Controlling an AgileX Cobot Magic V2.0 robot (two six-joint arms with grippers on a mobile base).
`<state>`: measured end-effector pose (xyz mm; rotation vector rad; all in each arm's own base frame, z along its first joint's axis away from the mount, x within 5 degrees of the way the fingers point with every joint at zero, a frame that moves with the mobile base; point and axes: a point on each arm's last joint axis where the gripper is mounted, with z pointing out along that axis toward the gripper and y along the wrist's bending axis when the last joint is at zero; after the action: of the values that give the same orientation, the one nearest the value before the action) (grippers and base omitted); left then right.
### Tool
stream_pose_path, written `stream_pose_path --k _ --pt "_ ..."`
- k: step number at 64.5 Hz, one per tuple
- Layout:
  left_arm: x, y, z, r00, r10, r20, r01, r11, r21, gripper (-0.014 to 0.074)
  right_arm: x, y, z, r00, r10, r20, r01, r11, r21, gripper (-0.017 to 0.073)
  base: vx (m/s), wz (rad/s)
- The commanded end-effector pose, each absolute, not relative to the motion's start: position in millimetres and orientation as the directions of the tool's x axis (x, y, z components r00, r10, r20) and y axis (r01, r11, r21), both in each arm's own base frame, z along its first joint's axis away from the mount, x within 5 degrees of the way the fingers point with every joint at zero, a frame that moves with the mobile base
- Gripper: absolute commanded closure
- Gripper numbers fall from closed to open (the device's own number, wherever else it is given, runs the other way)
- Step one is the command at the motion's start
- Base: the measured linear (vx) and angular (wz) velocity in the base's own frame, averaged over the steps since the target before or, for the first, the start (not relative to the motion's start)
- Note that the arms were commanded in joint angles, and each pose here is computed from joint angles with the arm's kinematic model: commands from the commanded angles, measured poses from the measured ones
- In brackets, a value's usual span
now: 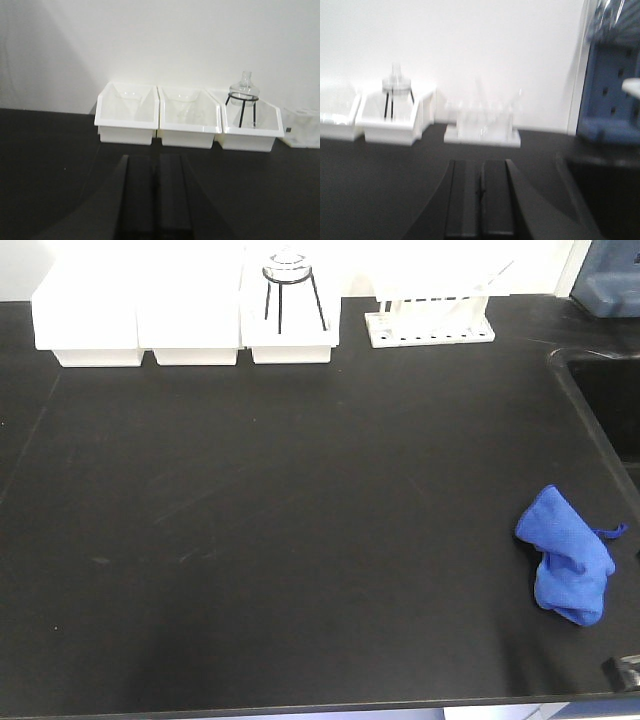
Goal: Wipe right workspace with blue cloth
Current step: 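Move the right gripper toward the blue cloth beside the sink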
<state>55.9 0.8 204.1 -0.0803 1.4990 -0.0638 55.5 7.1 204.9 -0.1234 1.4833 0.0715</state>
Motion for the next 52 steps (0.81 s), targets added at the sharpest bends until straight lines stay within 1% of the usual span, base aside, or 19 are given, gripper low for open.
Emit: stream_pose_path --k 1,7,10,14,20,25,32,39,43,45,48,52 --pt "55 2 209 0.196 -0.105 -0.975 -0.002 0.994 -0.107 0.0599 53 7 220 0.284 -0.008 -0.959 -0.115 0.993 -0.042 0.0567 0.00 0.00" --pt "53 2 217 0.273 -0.108 -0.956 0.002 0.994 -0.112 0.0599 49 7 230 0.385 0.042 -0.922 -0.125 0.992 -0.006 0.0567 0.00 0.00" --pt "51 2 224 0.332 -0.117 -0.936 0.010 0.993 -0.121 0.0599 48 6 236 0.402 0.079 -0.912 -0.138 0.990 0.024 0.0567 0.00 0.00" --pt "46 3 240 0.414 -0.133 -0.900 0.024 0.990 -0.135 0.0599 44 6 251 0.422 0.100 -0.901 -0.148 0.988 0.040 0.0567 0.00 0.00" --pt "37 2 271 0.492 -0.126 -0.861 0.034 0.992 -0.125 0.0599 35 5 282 0.460 0.081 -0.884 -0.140 0.990 0.018 0.0565 0.00 0.00" --pt "29 2 298 0.521 -0.114 -0.846 0.037 0.993 -0.111 0.0599 26 4 310 0.455 0.016 -0.890 -0.109 0.993 -0.038 0.0564 0.00 0.00" --pt "30 0 328 0.458 -0.048 -0.888 0.012 0.999 -0.048 0.0599 25 3 340 0.376 -0.081 -0.923 -0.072 0.991 -0.116 0.0564 0.00 0.00" --pt "45 1 344 0.359 -0.036 -0.933 0.003 0.999 -0.038 0.0599 40 4 358 0.319 -0.184 -0.930 -0.047 0.977 -0.209 0.0564 0.00 0.00" --pt "55 1 345 0.306 -0.037 -0.951 0.000 0.999 -0.039 0.0599 53 6 356 0.269 -0.250 -0.930 -0.043 0.962 -0.270 0.0564 0.00 0.00" --pt "60 1 344 0.294 -0.038 -0.955 0.000 0.999 -0.040 0.0599 62 7 352 0.223 -0.272 -0.936 -0.052 0.955 -0.290 0.0564 0.00 0.00" --pt "66 1 342 0.261 -0.042 -0.964 0.000 0.999 -0.044 0.0599 74 8 347 0.153 -0.286 -0.946 -0.072 0.952 -0.299 0.0564 0.00 0.00" --pt "72 1 338 0.209 -0.043 -0.977 -0.003 0.999 -0.044 0.0599 87 10 339 0.059 -0.281 -0.958 -0.102 0.953 -0.286 0.0564 0.00 0.00"
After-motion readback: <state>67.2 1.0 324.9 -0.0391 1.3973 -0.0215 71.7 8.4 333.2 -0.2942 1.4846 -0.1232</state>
